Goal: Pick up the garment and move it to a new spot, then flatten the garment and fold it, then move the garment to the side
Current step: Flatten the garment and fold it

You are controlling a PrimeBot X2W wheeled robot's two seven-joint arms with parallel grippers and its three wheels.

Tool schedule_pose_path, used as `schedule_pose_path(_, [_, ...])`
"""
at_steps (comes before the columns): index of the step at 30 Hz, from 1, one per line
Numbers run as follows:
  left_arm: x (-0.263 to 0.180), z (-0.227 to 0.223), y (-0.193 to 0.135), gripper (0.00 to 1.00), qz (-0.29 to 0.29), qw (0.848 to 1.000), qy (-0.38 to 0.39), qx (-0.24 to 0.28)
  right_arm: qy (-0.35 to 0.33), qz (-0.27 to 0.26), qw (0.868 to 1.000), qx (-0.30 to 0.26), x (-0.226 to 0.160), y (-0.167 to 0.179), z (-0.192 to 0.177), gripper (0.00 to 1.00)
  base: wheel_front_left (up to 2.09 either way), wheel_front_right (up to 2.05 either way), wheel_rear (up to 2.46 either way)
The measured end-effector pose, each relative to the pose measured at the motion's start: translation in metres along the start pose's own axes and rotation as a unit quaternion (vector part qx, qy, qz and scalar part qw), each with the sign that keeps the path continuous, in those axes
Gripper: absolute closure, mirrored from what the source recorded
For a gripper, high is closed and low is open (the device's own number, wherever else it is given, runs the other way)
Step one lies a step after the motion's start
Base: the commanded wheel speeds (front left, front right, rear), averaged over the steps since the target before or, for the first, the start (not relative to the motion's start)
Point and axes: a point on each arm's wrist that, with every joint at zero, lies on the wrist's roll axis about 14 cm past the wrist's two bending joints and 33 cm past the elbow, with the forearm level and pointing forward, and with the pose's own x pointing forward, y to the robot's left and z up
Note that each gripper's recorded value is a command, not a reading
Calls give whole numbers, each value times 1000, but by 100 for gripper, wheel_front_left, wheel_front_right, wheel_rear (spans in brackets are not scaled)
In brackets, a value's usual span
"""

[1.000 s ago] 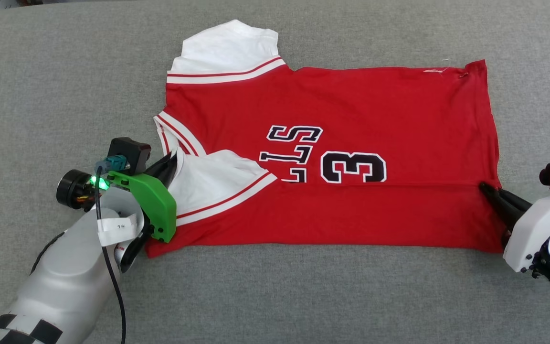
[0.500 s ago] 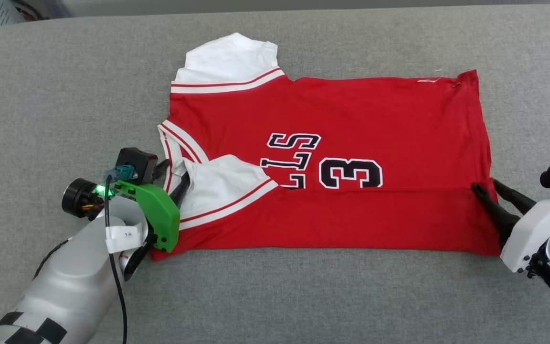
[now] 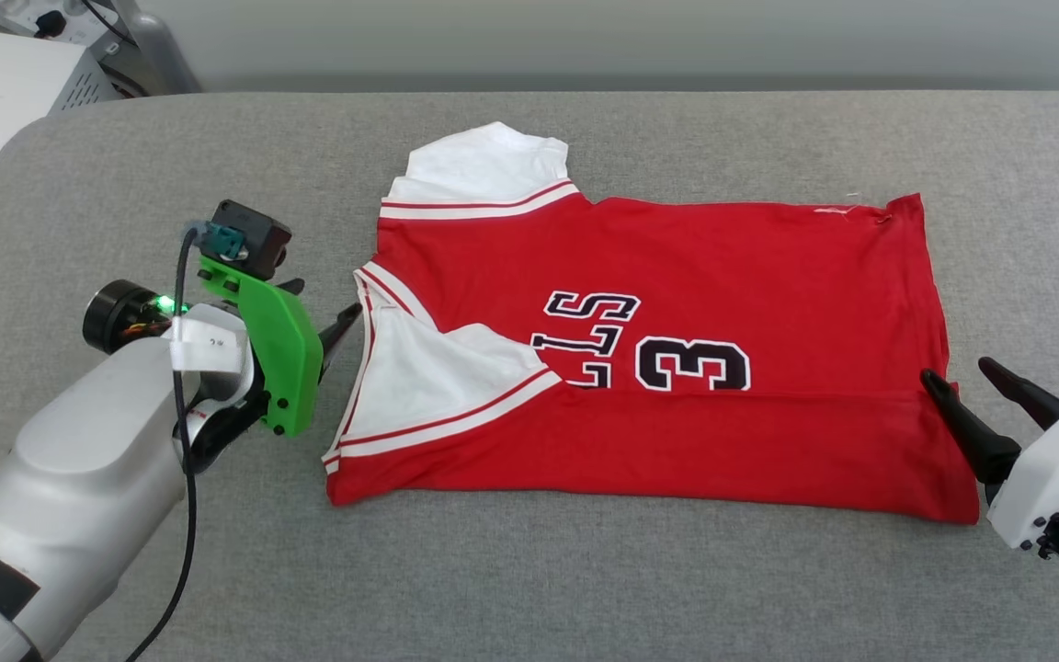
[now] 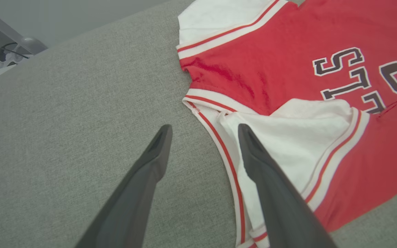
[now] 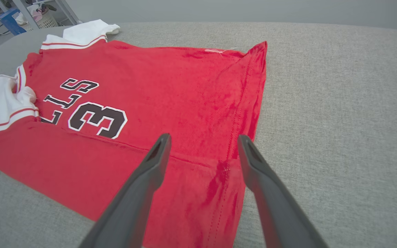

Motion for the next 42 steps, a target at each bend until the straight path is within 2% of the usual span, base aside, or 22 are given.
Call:
schedule_pose_path(4, [-10,-9,-11,0,-25,997,69,-12,2,4,1000,-4,-2,4,0,0,0,0,0])
schedule_pose_path(12, [-23,-49,-34,0,-71,975,207,-36,15,9,1000,4,-6,12,-7,0,0,0,0])
schedule_pose_path(22, [-20,-103,-43,0,-83,953,286,-63,34,2,999,15,-7,9,-20,0,0,0,0])
schedule_pose_path(29, [-13,-117,-43,0,-81,947,304,-67,44,-3,999,22,-7,7,-29,0,0,0,0])
schedule_pose_path(30, [-13,-117,-44,17,-81,947,304,-66,43,-4,999,22,-8,6,-28,0,0,0,0])
schedule_pose_path(31, [-12,-117,-43,80,-81,948,302,-64,41,-4,999,21,-7,6,-27,0,0,0,0])
schedule_pose_path(32, [-12,-116,-44,100,-80,949,297,-63,34,-4,999,17,-7,6,-23,0,0,0,0])
schedule_pose_path(33, [-11,-109,-44,100,-80,958,268,-63,19,-7,1000,0,-8,1,-9,0,0,0,0])
schedule_pose_path(37, [-13,-100,-52,100,-86,967,230,-62,6,-19,999,-28,-15,-10,12,0,0,0,0])
schedule_pose_path(42, [-17,-82,-58,100,-96,977,183,-53,62,-25,995,-68,-26,-22,19,0,0,0,0])
